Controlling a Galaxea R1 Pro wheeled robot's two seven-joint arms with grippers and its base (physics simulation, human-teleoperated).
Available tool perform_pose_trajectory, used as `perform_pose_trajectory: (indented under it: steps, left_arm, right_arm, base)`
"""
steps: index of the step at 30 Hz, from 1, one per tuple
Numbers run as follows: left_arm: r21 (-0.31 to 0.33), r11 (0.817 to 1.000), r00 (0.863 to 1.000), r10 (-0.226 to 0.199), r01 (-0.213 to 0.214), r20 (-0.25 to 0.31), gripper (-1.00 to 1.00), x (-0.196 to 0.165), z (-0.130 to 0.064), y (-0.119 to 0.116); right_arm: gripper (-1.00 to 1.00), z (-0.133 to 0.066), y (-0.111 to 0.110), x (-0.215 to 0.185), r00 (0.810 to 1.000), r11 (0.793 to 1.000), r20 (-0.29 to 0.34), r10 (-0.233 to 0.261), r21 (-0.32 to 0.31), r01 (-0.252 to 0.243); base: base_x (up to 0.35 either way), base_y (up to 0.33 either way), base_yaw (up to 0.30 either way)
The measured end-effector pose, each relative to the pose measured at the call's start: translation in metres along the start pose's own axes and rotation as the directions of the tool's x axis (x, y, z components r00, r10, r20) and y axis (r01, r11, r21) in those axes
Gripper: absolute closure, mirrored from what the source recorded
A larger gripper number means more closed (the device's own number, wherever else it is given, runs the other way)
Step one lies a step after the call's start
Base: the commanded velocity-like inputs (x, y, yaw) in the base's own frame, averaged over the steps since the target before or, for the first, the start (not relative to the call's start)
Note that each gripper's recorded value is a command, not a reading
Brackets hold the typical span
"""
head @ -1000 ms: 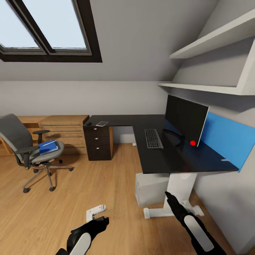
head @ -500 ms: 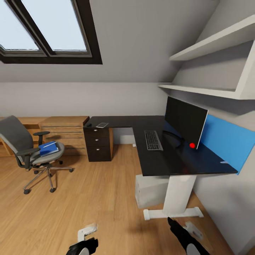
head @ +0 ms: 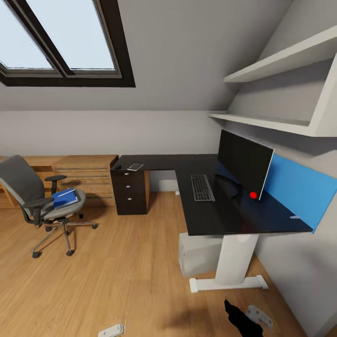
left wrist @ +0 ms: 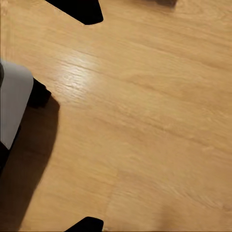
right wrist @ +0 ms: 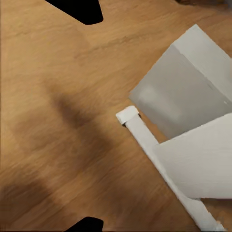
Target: In the bedroom, organize the workspace by keeping the computer under the desk, ensuring the monitor is on the desk, placing the keyboard on the desk next to the monitor, placing the mouse on the desk next to the keyboard, moving the folder from the swivel chair onto the desk next to the mouse, stacking the notebook on top of the folder with the pen on top of the notebook, and positioning the swivel chair next to the desk.
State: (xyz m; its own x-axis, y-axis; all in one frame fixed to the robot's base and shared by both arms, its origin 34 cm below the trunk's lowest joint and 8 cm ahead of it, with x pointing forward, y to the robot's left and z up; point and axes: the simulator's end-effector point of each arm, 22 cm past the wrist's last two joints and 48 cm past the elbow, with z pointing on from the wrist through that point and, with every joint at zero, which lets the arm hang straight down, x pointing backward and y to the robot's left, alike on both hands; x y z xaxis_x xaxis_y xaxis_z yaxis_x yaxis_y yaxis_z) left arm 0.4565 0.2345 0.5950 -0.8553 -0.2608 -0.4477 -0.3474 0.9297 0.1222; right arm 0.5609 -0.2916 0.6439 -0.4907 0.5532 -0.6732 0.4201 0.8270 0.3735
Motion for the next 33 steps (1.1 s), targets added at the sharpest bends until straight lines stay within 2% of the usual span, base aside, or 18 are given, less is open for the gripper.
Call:
perform_pose_trajectory:
  steps: [1, 4, 5, 6, 7, 10, 11, 13, 22, 26, 27, 33]
  left_arm:
    - [-0.013, 1.000, 1.000, 0.016, -0.016, -0.006, -1.00, 0.005, 0.001, 0.004]
    - [-0.025, 0.999, 0.999, 0.042, -0.042, 0.007, -1.00, 0.002, -0.002, 0.008]
    - [-0.024, 0.998, 0.998, 0.063, -0.063, 0.010, -1.00, 0.003, -0.001, 0.009]
    - [-0.023, 0.997, 0.998, 0.067, -0.067, 0.007, -1.00, 0.005, -0.002, 0.009]
    - [-0.023, 0.997, 0.998, 0.068, -0.068, 0.007, -1.00, 0.004, -0.003, 0.009]
    - [-0.023, 0.997, 0.998, 0.069, -0.069, 0.007, -1.00, 0.003, -0.007, 0.010]
    - [-0.023, 0.997, 0.998, 0.070, -0.069, 0.006, -1.00, 0.002, -0.009, 0.010]
    - [-0.023, 0.997, 0.998, 0.070, -0.070, 0.006, -1.00, 0.001, -0.011, 0.010]
    - [-0.024, 0.997, 0.998, 0.068, -0.068, 0.004, -1.00, -0.003, -0.023, 0.012]
    - [-0.027, 0.997, 0.998, 0.070, -0.070, 0.000, -1.00, -0.004, -0.027, 0.015]
    - [-0.033, 0.997, 0.997, 0.071, -0.071, -0.006, -1.00, -0.001, -0.027, 0.018]
    - [-0.047, 0.997, 0.998, 0.061, -0.061, -0.002, -1.00, -0.003, -0.032, 0.025]
  right_arm:
    - [-1.00, -0.002, 0.000, 0.007, 0.998, 0.997, 0.017, -0.066, -0.036, 0.067]
    - [-1.00, -0.006, -0.002, 0.016, 0.994, 0.992, 0.010, -0.108, -0.058, 0.109]
    - [-1.00, -0.008, -0.005, 0.021, 0.992, 0.990, 0.009, -0.127, -0.063, 0.127]
    - [-1.00, -0.013, -0.031, 0.045, 0.989, 0.990, -0.048, -0.141, -0.018, 0.140]
    - [-1.00, -0.016, -0.040, 0.053, 0.987, 0.989, -0.070, -0.147, -0.003, 0.147]
    - [-1.00, -0.029, -0.058, 0.090, 0.977, 0.987, -0.154, -0.148, 0.039, 0.155]
    - [-1.00, -0.043, -0.067, 0.127, 0.965, 0.986, -0.225, -0.136, 0.068, 0.155]
    - [-1.00, -0.060, -0.080, 0.159, 0.947, 0.981, -0.295, -0.129, 0.102, 0.165]
    - [-1.00, -0.092, -0.099, 0.186, 0.920, 0.971, -0.374, -0.118, 0.149, 0.185]
    - [-1.00, -0.097, -0.098, 0.184, 0.918, 0.970, -0.378, -0.118, 0.152, 0.187]
    - [-1.00, -0.099, -0.108, 0.177, 0.927, 0.966, -0.355, -0.125, 0.171, 0.196]
    - [-1.00, -0.112, -0.116, 0.179, 0.918, 0.960, -0.375, -0.127, 0.188, 0.209]
  base:
    - [0.000, 0.000, 0.000]
    - [0.000, 0.000, 0.000]
    - [0.000, 0.000, 0.000]
    - [0.000, 0.000, 0.000]
    - [0.000, 0.000, 0.000]
    - [0.000, 0.000, 0.000]
    - [0.000, 0.000, 0.000]
    - [0.000, 0.000, 0.000]
    - [0.000, 0.000, 0.000]
    - [0.000, 0.000, 0.000]
    - [0.000, 0.000, 0.000]
    - [0.000, 0.000, 0.000]
